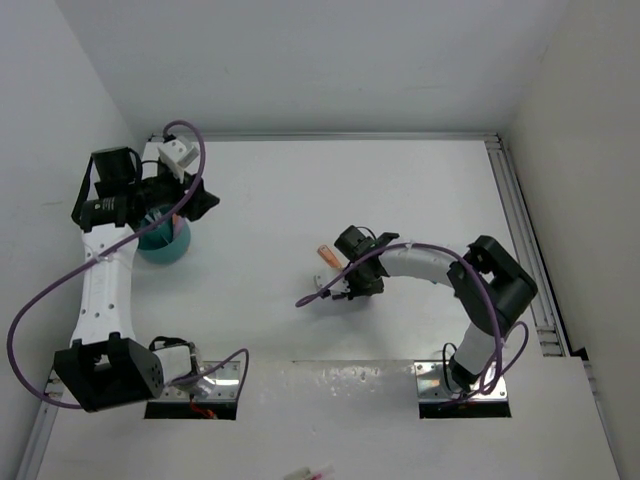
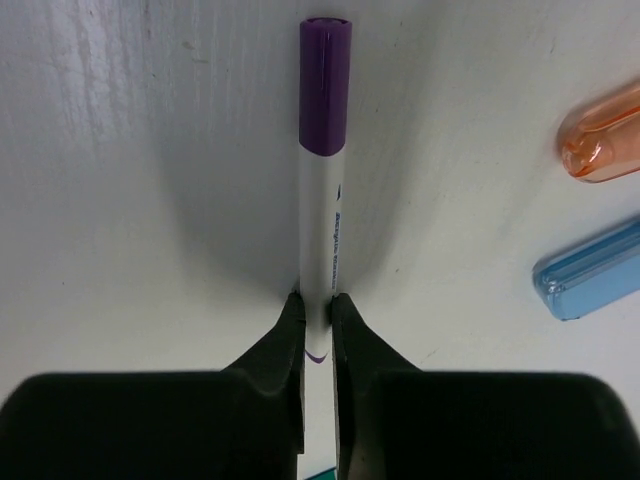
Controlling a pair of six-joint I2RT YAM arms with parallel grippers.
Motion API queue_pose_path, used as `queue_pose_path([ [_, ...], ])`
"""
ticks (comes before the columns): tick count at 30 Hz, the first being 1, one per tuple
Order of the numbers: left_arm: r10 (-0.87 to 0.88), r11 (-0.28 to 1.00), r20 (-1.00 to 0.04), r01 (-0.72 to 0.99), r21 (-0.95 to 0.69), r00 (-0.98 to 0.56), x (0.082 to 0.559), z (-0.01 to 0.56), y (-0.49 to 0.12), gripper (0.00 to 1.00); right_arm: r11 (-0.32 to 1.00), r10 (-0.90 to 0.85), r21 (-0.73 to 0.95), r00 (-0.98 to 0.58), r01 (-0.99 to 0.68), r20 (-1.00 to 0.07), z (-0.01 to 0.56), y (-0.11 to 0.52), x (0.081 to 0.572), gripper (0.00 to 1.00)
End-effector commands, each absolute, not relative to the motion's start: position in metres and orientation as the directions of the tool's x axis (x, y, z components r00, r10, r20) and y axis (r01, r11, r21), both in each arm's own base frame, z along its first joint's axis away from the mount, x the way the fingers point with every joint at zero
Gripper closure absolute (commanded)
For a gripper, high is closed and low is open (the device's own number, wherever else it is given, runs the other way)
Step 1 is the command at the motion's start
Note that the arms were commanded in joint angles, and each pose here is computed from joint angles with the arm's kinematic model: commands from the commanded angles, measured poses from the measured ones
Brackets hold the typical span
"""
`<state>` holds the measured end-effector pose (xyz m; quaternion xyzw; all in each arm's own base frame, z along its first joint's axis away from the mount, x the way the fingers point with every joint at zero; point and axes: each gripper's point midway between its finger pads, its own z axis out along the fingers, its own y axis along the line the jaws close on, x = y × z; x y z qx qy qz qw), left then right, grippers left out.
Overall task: Sort the stationery into containers
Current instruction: Pick up the pen from the center of the board.
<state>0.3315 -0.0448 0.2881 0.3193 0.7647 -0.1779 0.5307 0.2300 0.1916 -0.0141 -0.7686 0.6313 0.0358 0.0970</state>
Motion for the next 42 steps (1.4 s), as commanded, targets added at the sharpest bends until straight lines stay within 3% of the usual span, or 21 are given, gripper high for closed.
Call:
queue_pose_path([
  [1, 0.266, 0.735, -0.950, 0.672, 0.091, -0.162, 0.328, 0.302, -0.046, 0.32, -0.189, -0.953, -0.076, 0.201, -0.979, -0.226, -0.024, 0.199, 0.220, 0.98],
  [3, 0.243, 0.732, -0.958, 0.677, 0.076, -0.154, 0.326, 0.303, -0.048, 0.32, -0.150, -0.953, -0.086, 0.167, -0.985, -0.252, -0.014, 0.203, 0.222, 1.00],
  [9, 0.142, 0.651, -0.980, 0.759, -0.013, -0.138, 0.304, 0.298, -0.077, 0.32, 0.166, -0.826, -0.072, -0.099, -0.984, -0.555, 0.084, 0.263, 0.262, 1.00],
  [14, -0.036, 0.614, -0.975, 0.765, -0.195, -0.220, 0.298, 0.296, -0.102, 0.32, 0.357, -0.570, 0.140, -0.334, -0.923, -0.751, 0.167, 0.309, 0.285, 1.00],
  [15, -0.100, 0.603, -0.955, 0.747, -0.281, -0.278, 0.297, 0.298, -0.108, 0.32, 0.389, -0.522, 0.210, -0.402, -0.897, -0.752, 0.175, 0.315, 0.285, 1.00],
  [21, -0.194, 0.542, -0.918, 0.742, -0.395, -0.347, 0.301, 0.305, -0.145, 0.32, 0.387, -0.349, 0.399, -0.532, -0.832, -0.771, 0.221, 0.348, 0.301, 1.00],
  [28, -0.296, 0.447, -0.857, 0.731, -0.515, -0.422, 0.310, 0.319, -0.179, 0.31, 0.336, -0.331, 0.436, -0.538, -0.835, -0.775, 0.236, 0.367, 0.295, 1.00],
  [37, -0.325, 0.439, -0.824, 0.698, -0.566, -0.463, 0.329, 0.314, -0.190, 0.32, 0.305, -0.341, 0.436, -0.524, -0.847, -0.780, 0.244, 0.376, 0.286, 1.00],
  [39, -0.328, 0.437, -0.825, 0.700, -0.565, -0.460, 0.331, 0.318, -0.191, 0.36, 0.300, -0.348, 0.435, -0.522, -0.849, -0.779, 0.243, 0.378, 0.284, 1.00],
  [42, -0.327, 0.432, -0.835, 0.715, -0.549, -0.444, 0.330, 0.324, -0.191, 0.65, 0.295, -0.355, 0.435, -0.520, -0.851, -0.777, 0.242, 0.381, 0.281, 1.00],
])
